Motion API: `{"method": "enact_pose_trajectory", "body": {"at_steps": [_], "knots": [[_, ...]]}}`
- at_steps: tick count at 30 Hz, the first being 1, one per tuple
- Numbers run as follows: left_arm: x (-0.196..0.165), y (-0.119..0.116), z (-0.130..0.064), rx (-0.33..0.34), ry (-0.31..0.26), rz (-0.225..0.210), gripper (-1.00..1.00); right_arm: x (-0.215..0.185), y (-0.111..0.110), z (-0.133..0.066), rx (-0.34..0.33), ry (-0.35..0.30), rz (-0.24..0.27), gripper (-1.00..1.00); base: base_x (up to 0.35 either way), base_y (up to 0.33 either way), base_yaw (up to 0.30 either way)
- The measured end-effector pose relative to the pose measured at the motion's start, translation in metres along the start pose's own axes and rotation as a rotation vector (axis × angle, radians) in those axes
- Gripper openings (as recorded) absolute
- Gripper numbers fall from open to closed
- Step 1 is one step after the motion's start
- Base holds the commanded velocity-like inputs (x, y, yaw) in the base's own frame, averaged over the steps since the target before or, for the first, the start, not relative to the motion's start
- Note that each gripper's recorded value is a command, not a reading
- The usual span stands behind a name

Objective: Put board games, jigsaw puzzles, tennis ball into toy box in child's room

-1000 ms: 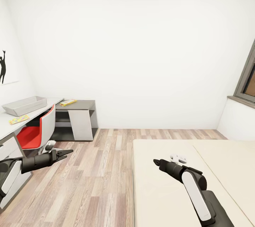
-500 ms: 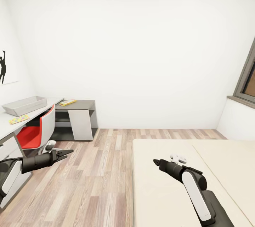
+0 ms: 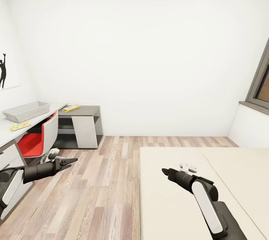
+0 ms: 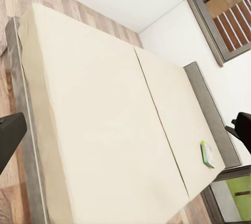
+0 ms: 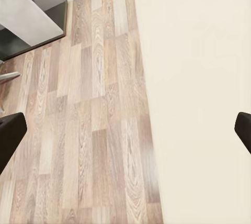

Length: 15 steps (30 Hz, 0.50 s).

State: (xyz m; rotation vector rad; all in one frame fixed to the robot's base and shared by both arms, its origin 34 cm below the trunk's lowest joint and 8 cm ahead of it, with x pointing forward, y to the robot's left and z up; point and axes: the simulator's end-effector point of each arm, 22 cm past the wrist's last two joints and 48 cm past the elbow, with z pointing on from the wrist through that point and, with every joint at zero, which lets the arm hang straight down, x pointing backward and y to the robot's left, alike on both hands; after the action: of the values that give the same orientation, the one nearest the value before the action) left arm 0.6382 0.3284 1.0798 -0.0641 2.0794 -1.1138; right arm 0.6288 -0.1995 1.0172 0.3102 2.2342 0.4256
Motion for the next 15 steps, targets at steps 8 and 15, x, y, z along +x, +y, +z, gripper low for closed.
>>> {"method": "enact_pose_trajectory", "body": {"at_steps": [8,15], "knots": [[0.0005,0.0004,0.0002,-0.001,0.001,-0.001,1.00,0.0000,0.0001,0.0000,0.000,0.000,0.000,1.00,0.000,-0.083,0.000],[0.0018,-0.0010,0.0024,0.004,0.002,-0.004,1.00,0.0000,-0.0001,0.0000,0.000,0.000,0.000,1.00,0.000,-0.237,0.000]]}}
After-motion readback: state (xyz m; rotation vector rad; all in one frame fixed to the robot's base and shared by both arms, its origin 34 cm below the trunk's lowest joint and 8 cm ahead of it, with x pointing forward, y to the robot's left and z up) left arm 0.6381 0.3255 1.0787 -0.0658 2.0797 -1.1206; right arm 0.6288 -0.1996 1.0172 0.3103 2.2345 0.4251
